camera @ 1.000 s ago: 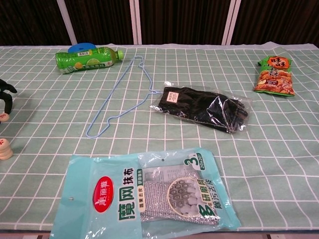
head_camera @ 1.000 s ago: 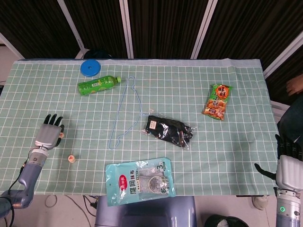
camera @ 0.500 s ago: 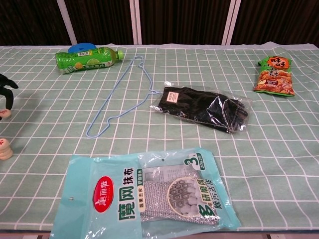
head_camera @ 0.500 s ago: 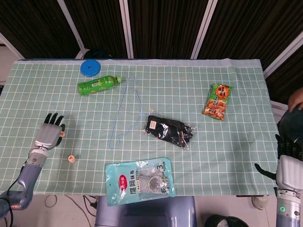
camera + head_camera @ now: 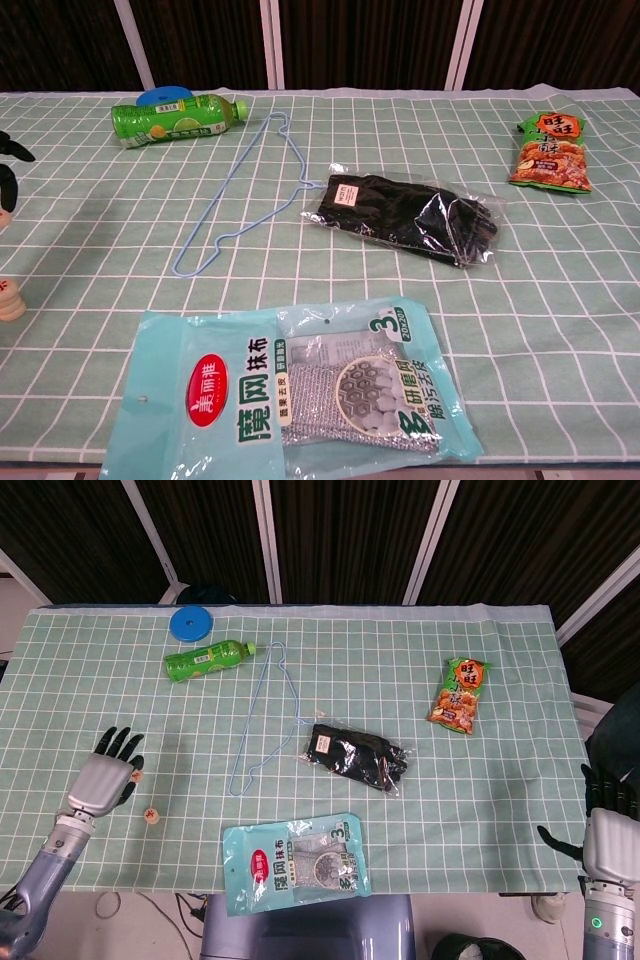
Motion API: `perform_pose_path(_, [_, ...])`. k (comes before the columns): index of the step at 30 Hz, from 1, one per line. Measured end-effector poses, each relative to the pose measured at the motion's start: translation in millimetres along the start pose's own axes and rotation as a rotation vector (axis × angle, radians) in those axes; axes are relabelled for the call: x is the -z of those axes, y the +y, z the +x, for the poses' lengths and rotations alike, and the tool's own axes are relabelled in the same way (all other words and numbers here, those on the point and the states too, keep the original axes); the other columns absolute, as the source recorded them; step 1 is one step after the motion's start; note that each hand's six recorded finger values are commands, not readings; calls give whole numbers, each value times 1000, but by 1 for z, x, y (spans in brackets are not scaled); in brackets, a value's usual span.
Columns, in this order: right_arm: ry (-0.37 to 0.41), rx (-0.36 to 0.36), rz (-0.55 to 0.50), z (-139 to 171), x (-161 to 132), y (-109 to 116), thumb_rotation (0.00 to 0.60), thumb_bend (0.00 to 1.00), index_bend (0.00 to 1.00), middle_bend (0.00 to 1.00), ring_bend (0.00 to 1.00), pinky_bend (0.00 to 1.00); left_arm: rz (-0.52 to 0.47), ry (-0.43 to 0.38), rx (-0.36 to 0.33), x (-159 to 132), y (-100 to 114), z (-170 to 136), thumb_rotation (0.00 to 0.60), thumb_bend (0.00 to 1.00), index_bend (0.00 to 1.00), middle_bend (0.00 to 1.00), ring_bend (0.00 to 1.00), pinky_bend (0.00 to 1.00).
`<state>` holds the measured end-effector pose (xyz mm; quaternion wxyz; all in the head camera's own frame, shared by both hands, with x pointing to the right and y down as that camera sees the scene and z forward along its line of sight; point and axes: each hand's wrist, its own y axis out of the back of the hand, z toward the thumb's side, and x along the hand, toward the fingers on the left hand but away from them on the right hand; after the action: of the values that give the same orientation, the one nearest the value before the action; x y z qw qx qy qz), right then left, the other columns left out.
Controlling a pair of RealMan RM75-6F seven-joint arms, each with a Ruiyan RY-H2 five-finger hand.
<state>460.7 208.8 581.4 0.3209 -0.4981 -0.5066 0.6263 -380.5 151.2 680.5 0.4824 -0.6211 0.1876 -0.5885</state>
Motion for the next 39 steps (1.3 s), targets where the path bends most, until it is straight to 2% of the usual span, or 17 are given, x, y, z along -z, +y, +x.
perform_pose_path(5, [-1, 0, -1, 0, 0, 0, 600, 205, 72, 50, 33, 0, 32, -40, 17, -6, 1, -24, 600, 349, 477, 126, 0, 73])
perform_pose_path(11, [-1, 1, -1, 0, 0, 0, 600, 205, 71, 51, 33, 0, 49, -77, 36, -14, -4, -38, 600, 349, 477, 126, 0, 73])
perform_pose_path(29, [-5, 1, -2, 0, 1, 1, 600, 205, 72, 51, 33, 0, 72, -157, 30, -39, -7, -43, 600, 349, 477, 126, 0, 73])
perform_pose_path(39, [-5, 3, -2, 0, 1, 1, 600, 205, 72, 50, 33, 0, 75, -159, 26, -42, -8, -45, 600, 350, 471, 126, 0, 73])
